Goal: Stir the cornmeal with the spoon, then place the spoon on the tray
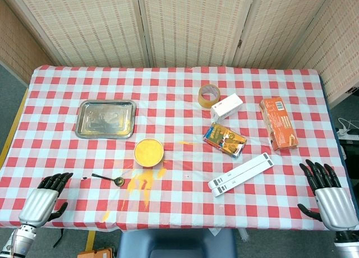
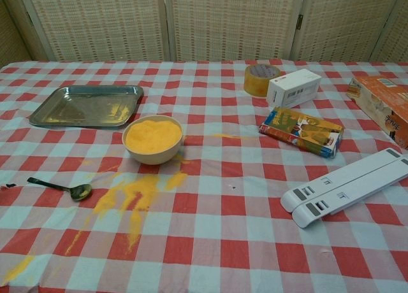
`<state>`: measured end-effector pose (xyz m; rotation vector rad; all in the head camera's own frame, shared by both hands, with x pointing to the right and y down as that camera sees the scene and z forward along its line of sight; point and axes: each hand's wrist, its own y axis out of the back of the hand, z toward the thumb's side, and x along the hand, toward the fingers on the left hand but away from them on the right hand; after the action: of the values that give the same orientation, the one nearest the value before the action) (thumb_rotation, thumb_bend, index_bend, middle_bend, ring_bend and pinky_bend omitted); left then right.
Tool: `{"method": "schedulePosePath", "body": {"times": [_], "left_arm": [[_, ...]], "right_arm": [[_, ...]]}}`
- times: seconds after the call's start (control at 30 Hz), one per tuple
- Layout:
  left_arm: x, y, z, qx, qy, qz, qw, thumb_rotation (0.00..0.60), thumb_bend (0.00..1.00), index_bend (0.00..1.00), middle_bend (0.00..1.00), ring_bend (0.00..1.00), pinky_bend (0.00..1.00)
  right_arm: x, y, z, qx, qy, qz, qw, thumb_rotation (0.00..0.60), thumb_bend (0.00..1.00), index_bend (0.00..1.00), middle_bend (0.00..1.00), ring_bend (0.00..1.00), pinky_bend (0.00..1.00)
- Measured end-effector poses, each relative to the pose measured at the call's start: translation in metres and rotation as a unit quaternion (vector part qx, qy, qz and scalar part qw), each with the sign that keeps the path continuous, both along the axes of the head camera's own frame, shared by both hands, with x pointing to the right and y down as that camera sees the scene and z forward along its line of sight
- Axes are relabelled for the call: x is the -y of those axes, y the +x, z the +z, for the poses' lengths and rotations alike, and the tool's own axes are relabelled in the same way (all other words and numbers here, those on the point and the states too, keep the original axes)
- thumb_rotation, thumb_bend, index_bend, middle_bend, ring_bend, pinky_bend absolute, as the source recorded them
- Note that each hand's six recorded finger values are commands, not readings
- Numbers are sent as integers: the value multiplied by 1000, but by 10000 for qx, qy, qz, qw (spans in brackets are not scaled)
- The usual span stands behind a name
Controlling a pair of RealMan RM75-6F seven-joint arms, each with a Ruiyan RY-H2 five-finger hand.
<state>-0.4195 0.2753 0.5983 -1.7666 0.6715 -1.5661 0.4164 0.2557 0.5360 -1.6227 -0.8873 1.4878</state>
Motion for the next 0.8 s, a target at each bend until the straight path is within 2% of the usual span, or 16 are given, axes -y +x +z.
{"method": "schedulePosePath", "body": {"times": [0.03, 0.07, 0.1, 0.13, 0.17, 0.2, 0.3, 0.5, 0.6, 0.8], "left_arm": [[0, 2, 0, -18, 39, 50, 10000, 600, 412, 0, 216, 157, 249], [1, 5, 1, -32, 123, 112, 9999, 600, 413, 1, 362, 287, 377], [2, 8, 1, -42, 218, 154, 9996, 600, 414, 11, 566, 480, 558], [4, 11, 2, -59, 340, 199, 9992, 600, 415, 37, 792, 726, 782], [7, 15, 3, -90, 512, 261, 9983, 600, 417, 78, 948, 906, 937], [9, 19, 4, -123, 633, 315, 9974, 600, 417, 126, 999, 985, 996], [13, 30, 12, -196, 822, 521, 9951, 600, 417, 218, 1000, 1000, 1000], [21, 47, 42, -141, 536, 910, 9943, 600, 420, 319, 1000, 1000, 1000], [29, 55, 67, 23, 363, 1104, 9932, 600, 417, 346, 1000, 1000, 1000], [43, 63, 103, 294, 352, 1318, 9902, 600, 418, 367, 1000, 1000, 1000]], "right_arm": [[0, 0, 0, 7, 2, 11, 10000, 600, 45, 0, 0, 0, 0], [0, 1, 0, 4, -1, 19, 10000, 600, 45, 0, 0, 0, 0], [1, 1, 1, 3, -4, 27, 10000, 600, 45, 0, 0, 0, 0], [1, 1, 1, 4, -4, 29, 10000, 600, 45, 0, 0, 0, 0], [2, 1, 2, 1, -9, 28, 10000, 600, 45, 0, 0, 0, 0], [2, 1, 3, -5, -24, 28, 10000, 600, 45, 0, 0, 0, 0], [3, 2, 6, -32, -67, 41, 10000, 600, 46, 0, 0, 0, 0], [5, 0, 14, -78, -143, 19, 9999, 600, 46, 0, 0, 0, 0], [6, -1, 18, -115, -173, 38, 9998, 600, 46, 0, 0, 0, 0], [9, 1, 20, -160, -170, 83, 9997, 600, 46, 0, 0, 0, 0]]}}
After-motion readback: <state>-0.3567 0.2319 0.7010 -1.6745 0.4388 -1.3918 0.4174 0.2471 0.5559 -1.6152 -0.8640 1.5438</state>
